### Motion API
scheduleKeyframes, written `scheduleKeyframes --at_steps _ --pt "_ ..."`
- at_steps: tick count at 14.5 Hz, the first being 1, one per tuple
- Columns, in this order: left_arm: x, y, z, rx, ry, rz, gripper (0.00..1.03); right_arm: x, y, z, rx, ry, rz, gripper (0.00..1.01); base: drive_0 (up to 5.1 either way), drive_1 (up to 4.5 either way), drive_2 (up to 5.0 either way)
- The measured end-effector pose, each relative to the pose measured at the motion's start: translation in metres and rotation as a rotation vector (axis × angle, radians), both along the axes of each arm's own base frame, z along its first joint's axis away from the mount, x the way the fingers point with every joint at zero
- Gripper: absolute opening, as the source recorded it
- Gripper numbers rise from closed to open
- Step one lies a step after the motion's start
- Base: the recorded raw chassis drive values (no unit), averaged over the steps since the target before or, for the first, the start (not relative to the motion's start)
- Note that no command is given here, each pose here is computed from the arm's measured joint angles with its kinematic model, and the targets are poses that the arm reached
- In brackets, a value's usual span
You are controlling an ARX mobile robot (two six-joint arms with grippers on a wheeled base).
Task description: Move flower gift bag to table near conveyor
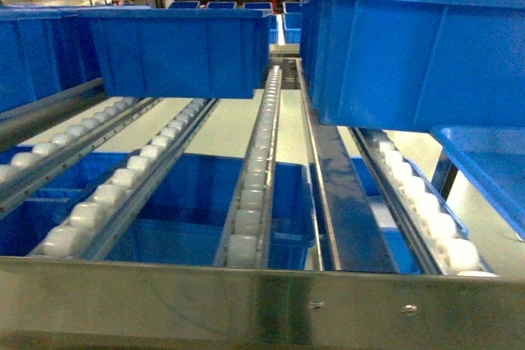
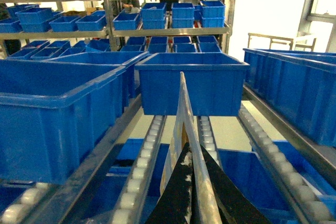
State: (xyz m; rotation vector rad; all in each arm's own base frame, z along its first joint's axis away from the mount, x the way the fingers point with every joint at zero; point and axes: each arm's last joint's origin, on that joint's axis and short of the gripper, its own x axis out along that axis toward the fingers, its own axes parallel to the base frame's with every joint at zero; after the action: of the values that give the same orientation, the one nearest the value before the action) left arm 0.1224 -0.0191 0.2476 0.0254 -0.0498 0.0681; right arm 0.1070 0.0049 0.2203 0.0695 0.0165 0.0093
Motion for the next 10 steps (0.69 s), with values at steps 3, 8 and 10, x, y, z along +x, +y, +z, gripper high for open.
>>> scheduleKeyframes --at_steps 3,8,10 --pt "0.0000 0.0000 0.0001 0.000 -0.001 0.000 0.02 0.0000 0.0000 0.0004 0.000 -0.004 0.000 0.02 -4.9 1.29 3.4" --pt "-0.0001 0.0000 0.0002 -0.001 -0.002 0.000 0.02 0.0000 0.0000 0.0004 0.000 -0.005 0.000 0.02 -4.8 1.39 3.5" --pt "-0.0001 0.0000 0.0000 0.000 0.000 0.000 0.02 -0.0001 0.0000 0.0004 0.000 -0.005 0.000 0.02 -4.9 2.50 2.5"
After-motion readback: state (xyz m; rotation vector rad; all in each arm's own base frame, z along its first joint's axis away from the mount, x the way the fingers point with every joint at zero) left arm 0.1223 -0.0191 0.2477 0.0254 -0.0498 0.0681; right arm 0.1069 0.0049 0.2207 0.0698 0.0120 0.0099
